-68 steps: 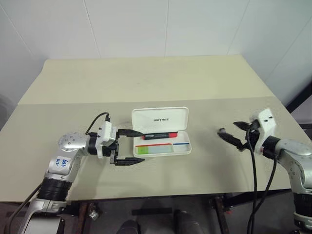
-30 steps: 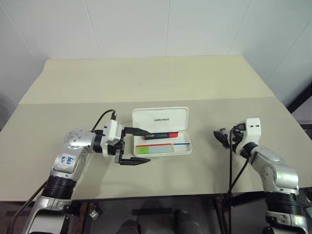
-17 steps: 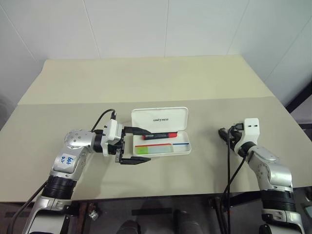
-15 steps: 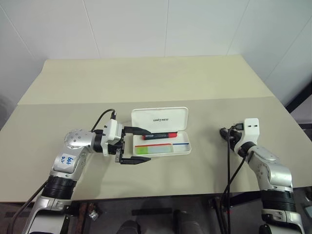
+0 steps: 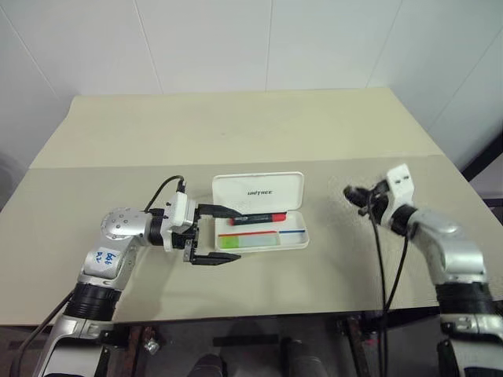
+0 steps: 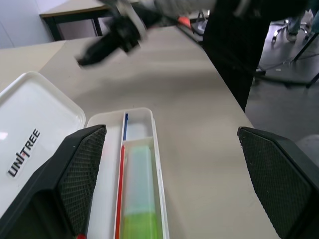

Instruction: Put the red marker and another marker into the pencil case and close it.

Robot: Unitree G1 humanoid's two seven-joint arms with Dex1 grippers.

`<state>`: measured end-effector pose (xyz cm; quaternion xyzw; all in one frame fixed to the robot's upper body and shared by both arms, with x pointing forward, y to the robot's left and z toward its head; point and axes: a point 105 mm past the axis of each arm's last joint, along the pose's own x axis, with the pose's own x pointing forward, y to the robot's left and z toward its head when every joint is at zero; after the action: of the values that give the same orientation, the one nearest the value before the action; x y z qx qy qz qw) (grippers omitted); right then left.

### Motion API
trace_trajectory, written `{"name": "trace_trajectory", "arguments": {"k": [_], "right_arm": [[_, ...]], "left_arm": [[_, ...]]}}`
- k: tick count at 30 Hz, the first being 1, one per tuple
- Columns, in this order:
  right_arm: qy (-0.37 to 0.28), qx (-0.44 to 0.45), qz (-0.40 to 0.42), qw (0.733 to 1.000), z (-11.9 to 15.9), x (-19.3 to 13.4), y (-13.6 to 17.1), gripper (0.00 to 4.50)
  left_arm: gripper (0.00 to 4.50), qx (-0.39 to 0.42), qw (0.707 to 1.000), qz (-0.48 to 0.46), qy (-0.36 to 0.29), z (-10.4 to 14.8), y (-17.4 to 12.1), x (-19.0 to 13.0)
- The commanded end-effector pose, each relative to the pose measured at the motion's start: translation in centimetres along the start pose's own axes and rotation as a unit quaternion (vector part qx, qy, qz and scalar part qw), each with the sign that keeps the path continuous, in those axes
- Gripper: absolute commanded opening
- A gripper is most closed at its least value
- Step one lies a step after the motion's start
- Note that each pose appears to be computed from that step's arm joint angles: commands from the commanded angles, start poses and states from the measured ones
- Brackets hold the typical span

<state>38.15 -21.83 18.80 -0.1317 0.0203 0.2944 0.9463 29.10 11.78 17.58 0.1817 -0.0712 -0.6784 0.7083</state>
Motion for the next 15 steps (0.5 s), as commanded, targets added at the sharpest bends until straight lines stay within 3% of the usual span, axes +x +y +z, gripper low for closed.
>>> {"name": "trace_trajectory", "arguments": {"k": [1,7,15], "right_arm": [[-0.002,-0.045,0.098,0.994,1.3,-0.1,1.6,0.41],[0.011,-0.092,0.283,0.955,1.9,-1.1,6.0,0.41],[0.024,-0.121,0.386,0.914,1.0,-0.4,9.0,0.41]], "left_arm": [[4.5,0.021,1.0,0.009,0.005,0.6,0.4,-1.1],[4.5,0.017,0.999,0.028,0.027,0.0,0.3,-2.9],[4.5,0.008,0.997,0.066,0.049,-0.8,0.2,-4.8]]}}
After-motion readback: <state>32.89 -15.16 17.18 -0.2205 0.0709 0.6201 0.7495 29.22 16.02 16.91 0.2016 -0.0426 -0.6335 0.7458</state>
